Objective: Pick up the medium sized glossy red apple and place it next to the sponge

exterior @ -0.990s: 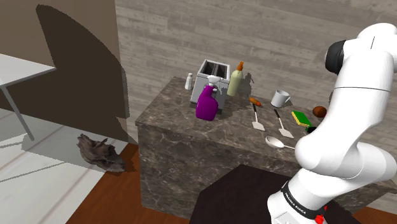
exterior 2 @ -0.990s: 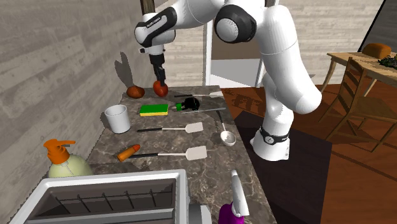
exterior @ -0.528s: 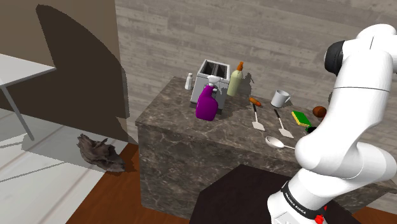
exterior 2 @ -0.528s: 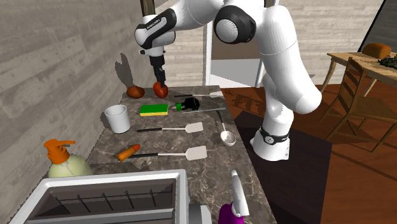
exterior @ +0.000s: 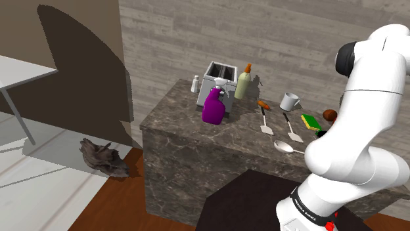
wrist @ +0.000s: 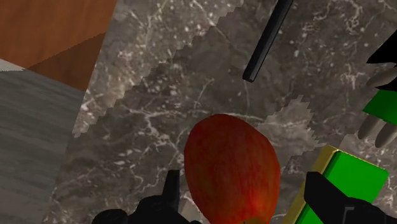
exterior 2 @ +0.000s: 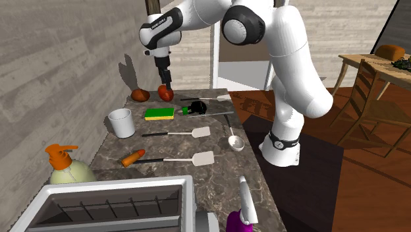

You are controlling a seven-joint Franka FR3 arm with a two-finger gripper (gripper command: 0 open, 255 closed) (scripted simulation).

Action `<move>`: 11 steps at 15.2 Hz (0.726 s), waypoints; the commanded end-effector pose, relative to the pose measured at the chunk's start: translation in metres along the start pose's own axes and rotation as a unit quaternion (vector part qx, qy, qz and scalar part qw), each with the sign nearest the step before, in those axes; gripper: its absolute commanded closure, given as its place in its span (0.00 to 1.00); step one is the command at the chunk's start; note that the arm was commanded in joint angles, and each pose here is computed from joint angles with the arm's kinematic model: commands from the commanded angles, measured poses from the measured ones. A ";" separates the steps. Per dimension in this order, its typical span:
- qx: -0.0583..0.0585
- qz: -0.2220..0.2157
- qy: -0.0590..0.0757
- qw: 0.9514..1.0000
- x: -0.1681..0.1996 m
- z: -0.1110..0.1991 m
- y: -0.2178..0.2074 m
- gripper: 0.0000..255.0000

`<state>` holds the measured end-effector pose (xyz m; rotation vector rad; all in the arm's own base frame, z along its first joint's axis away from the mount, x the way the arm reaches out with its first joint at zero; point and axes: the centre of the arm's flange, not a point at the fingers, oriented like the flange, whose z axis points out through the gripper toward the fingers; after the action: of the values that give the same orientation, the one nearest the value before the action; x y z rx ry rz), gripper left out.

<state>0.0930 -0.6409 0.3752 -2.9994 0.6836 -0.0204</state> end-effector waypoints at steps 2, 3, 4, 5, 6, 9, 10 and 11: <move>0.000 0.000 0.000 1.000 -0.001 -0.034 0.000 0.00; 0.000 0.000 0.000 1.000 -0.001 -0.044 0.000 0.00; 0.000 0.000 0.000 1.000 -0.001 -0.044 0.000 0.00; 0.000 0.000 0.000 1.000 -0.001 -0.044 0.000 0.00; 0.000 0.000 0.000 1.000 -0.001 -0.044 0.000 0.00; 0.000 0.000 0.000 1.000 -0.001 -0.044 0.000 0.00; 0.000 0.000 0.000 1.000 -0.001 -0.044 0.000 0.00; 0.000 0.000 0.000 1.000 -0.001 -0.044 0.000 0.00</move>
<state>0.0913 -0.6429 0.4193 -2.9993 0.6837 -0.0207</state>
